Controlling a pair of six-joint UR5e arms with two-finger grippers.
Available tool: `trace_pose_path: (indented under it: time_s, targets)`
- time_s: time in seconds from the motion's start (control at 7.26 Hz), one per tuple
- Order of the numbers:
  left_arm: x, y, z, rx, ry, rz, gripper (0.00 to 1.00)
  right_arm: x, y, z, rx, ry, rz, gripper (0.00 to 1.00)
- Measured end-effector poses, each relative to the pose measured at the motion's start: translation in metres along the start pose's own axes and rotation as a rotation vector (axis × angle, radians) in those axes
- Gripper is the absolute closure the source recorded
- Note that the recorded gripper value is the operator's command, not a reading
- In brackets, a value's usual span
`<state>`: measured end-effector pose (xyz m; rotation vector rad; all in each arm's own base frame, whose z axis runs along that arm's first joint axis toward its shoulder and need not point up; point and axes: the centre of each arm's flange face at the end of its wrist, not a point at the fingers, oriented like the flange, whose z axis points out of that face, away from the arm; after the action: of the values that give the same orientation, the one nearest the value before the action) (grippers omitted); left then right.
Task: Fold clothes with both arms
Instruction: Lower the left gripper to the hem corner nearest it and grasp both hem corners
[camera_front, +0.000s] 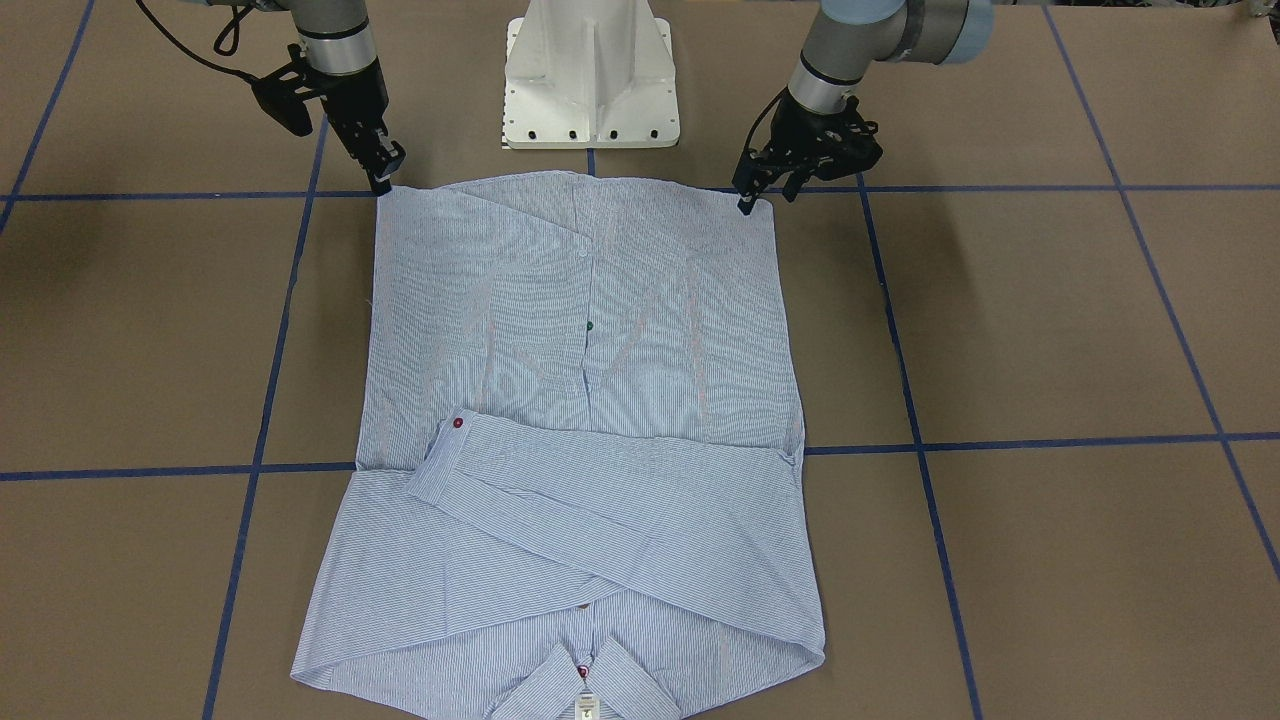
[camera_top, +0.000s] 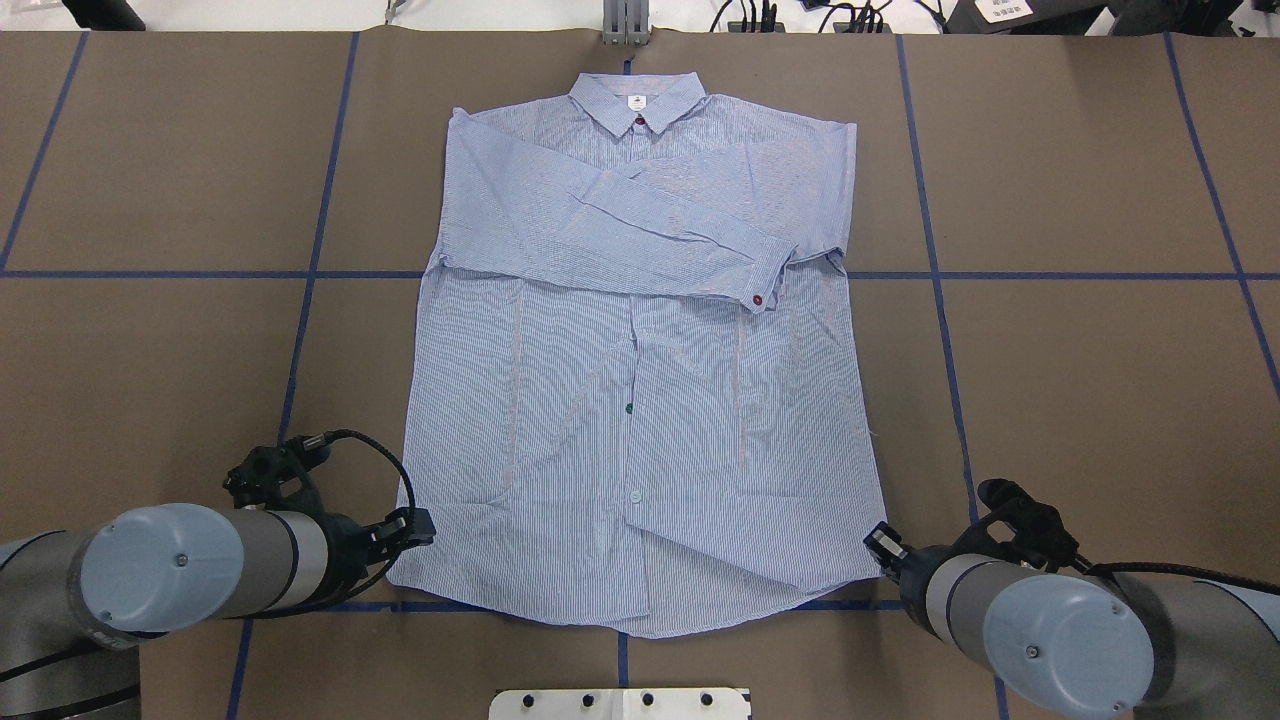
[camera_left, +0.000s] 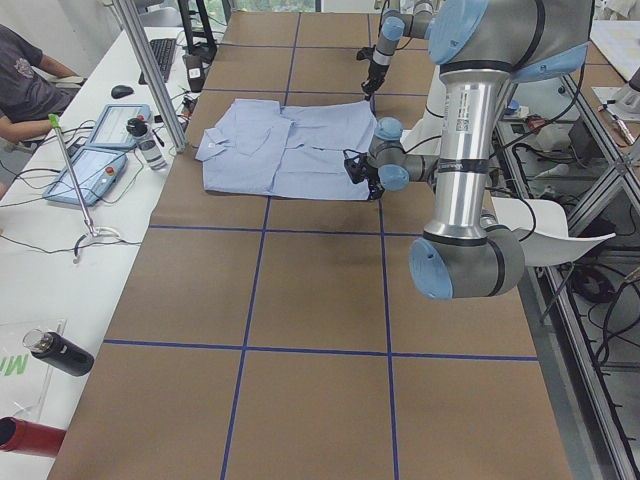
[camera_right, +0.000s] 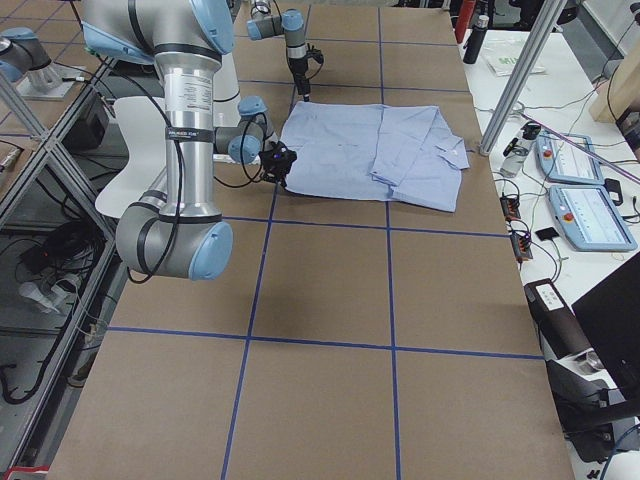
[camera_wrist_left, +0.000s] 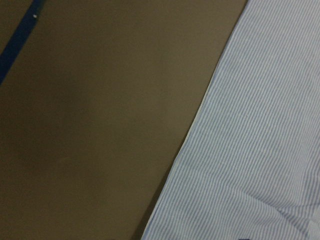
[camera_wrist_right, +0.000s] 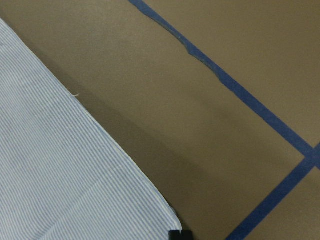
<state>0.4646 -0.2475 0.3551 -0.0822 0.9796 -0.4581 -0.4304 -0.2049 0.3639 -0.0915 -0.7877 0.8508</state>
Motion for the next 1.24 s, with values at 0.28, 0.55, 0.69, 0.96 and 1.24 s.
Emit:
trace_pose_path:
  time_s: [0.28,0.55,0.69,0.96,1.24]
  targets:
    - [0.004,0.004,0.009,-0.004,-0.008,0.004,0.22,0.000,-0.001,0.000,0.001,0.000,0.001,1.00]
    - [0.003,0.007,0.017,-0.004,-0.018,0.007,0.29,0.000,-0.001,0.000,0.001,0.000,0.001,1.00]
    - [0.001,0.008,0.021,-0.005,-0.025,0.009,0.37,0.000,-0.001,0.000,0.001,0.000,0.001,1.00]
    - [0.000,0.009,0.023,-0.004,-0.029,0.007,0.59,-0.001,-0.001,0.000,0.000,-0.001,0.001,1.00]
    - [0.000,0.009,0.022,-0.002,-0.029,-0.011,1.00,-0.001,-0.001,-0.001,-0.002,0.000,0.004,1.00]
